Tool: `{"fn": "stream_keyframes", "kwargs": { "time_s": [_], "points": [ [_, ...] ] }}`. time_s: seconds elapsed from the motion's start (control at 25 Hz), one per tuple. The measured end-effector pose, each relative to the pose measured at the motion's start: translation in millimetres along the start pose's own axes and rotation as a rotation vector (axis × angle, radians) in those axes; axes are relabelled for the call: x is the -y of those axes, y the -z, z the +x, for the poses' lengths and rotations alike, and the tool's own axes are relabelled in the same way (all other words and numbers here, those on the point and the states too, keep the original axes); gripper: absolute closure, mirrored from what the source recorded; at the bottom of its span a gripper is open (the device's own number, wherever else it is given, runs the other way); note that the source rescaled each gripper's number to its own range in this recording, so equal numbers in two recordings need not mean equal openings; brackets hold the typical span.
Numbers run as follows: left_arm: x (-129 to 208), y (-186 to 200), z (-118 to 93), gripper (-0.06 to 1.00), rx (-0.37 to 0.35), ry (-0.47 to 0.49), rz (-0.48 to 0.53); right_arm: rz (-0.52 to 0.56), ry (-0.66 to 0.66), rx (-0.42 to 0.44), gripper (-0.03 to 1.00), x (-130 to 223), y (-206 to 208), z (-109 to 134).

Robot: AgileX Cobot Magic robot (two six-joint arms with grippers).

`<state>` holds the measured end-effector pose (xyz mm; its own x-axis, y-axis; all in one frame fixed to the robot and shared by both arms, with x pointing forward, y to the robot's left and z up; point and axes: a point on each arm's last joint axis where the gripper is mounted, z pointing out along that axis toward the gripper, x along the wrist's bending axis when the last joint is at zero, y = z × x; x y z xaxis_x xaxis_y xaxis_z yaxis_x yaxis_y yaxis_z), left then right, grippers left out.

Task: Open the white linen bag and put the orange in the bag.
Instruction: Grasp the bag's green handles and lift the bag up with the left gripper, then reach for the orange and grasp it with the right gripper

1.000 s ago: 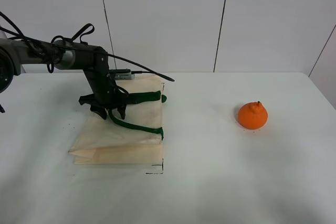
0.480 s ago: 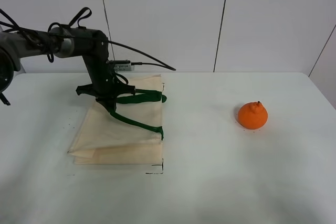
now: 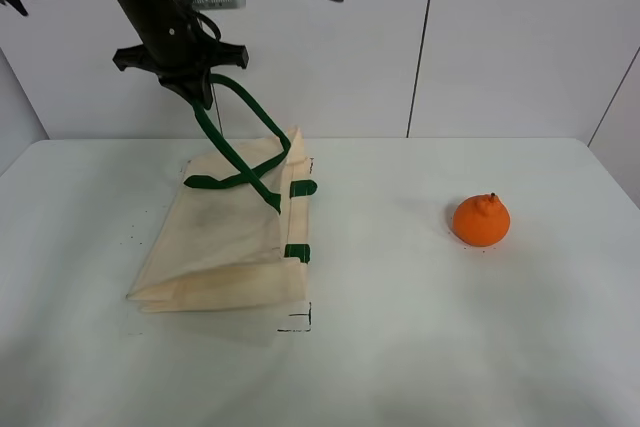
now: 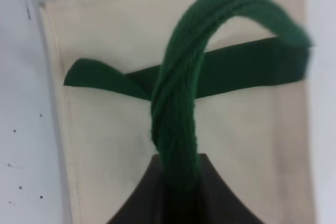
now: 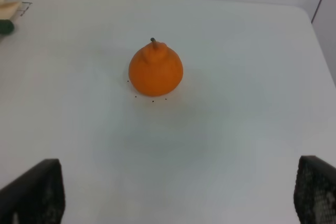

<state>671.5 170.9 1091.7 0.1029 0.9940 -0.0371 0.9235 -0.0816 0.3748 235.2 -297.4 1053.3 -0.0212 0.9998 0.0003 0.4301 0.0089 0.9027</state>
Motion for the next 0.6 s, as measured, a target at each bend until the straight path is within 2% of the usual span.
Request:
{"fn": "stream_keyframes", "kwargs": {
  "time_s": [0.28,0.4,0.6],
  "points": [
    [8,84,4,0.94,0.034,0.003,-0.167,0.0,0.0,0.0,-0.03,0,0,0],
    [13,105,5,0.94,0.05,0.005,-0.21,0.008,0.0,0.0,-0.03,-1,-1,0],
    [17,122,6,0.94,0.072,0.002,-0.241,0.146,-0.012,-0.013,-0.03,-19,-23,1]
  ]
}}
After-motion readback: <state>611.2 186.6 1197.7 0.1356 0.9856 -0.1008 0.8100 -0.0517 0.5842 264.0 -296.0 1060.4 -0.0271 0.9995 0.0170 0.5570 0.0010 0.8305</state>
